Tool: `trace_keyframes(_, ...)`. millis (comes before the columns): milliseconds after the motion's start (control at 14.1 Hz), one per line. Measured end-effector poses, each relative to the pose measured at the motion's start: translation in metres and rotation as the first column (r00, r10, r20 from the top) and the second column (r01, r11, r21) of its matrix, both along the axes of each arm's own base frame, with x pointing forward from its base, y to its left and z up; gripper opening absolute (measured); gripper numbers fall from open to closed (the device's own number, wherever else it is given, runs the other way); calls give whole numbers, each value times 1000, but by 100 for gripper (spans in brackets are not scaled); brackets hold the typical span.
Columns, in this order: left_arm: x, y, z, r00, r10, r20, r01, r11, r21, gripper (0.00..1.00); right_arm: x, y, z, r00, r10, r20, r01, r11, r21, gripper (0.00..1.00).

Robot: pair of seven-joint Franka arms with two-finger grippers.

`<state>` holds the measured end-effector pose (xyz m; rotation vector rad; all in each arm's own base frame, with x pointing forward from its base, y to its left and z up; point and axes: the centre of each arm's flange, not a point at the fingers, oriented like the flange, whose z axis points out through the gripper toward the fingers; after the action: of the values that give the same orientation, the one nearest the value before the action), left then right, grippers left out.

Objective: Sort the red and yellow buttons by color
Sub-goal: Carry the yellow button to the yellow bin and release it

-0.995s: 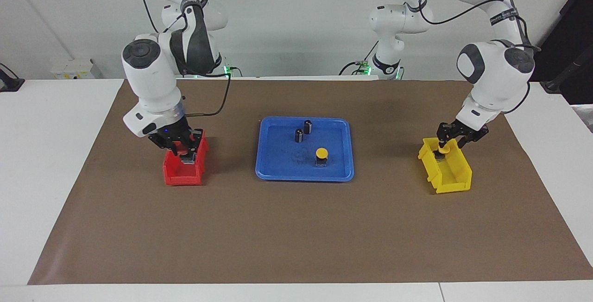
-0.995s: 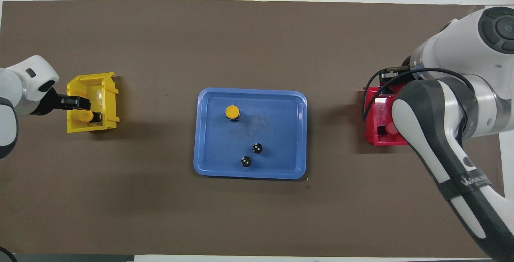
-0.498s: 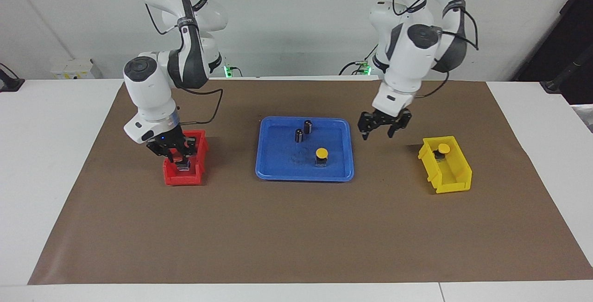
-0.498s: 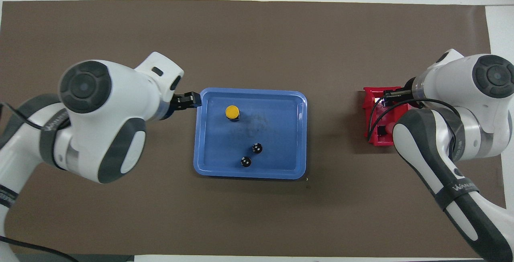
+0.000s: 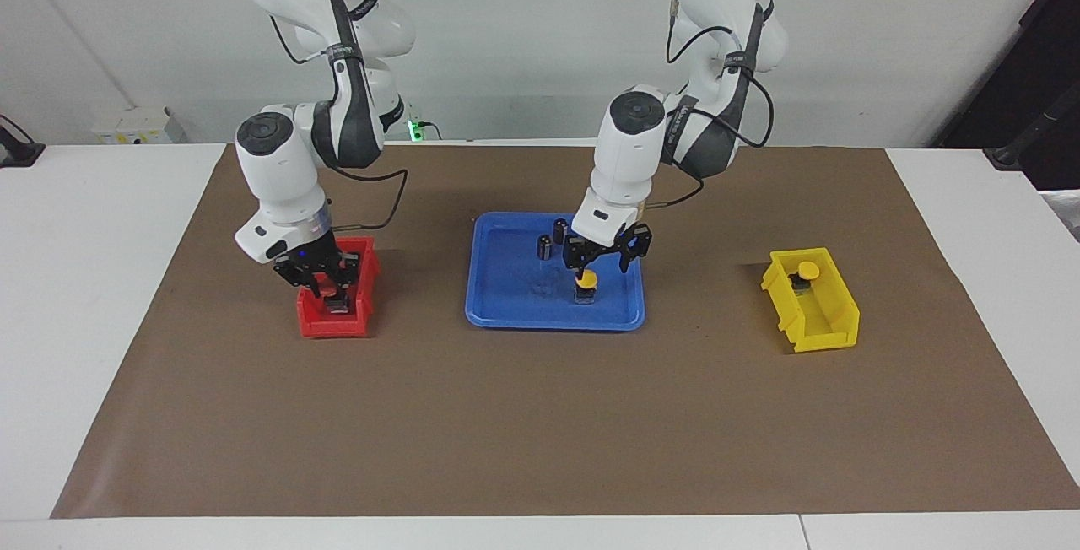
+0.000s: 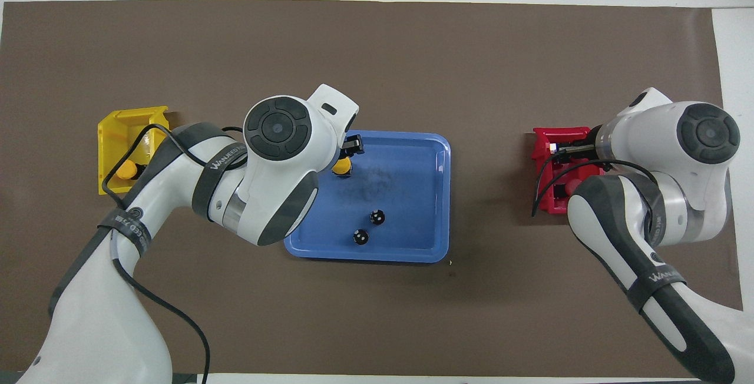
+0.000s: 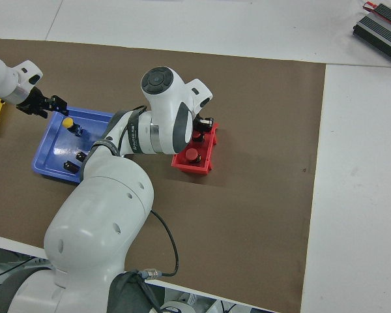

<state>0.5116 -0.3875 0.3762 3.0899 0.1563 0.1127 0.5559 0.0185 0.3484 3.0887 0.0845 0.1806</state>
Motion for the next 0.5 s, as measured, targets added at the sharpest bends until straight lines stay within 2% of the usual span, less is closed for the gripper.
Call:
trace_keyframes(71,1,-4,-9,1000,0,-2,0,1000,3,85,0,0,-4,1000,1,-5,-1,1000,0,41)
trace_keyframes(142,1,-6,-14,1000,0,-5,0,1000,7,84,0,0,-6,1000,3,-8,-3,1000,0,48)
trace_keyframes(213,0,-8,-16,1000,-1,-8,1,1000,9,83,1,0,-5,1000,10,-8,-10,1000,-1,48)
trace_keyframes(284,-1,-10,-17,1000,-4,-8,4,1000,10,83,2,0,-2,1000,20,-8,-20,1000,-2,53)
trace_keyframes(498,-8,-18,-17,1000,-17,-10,17,1000,10,81,12,-2,21,999,31,-36,-31,999,-10,83)
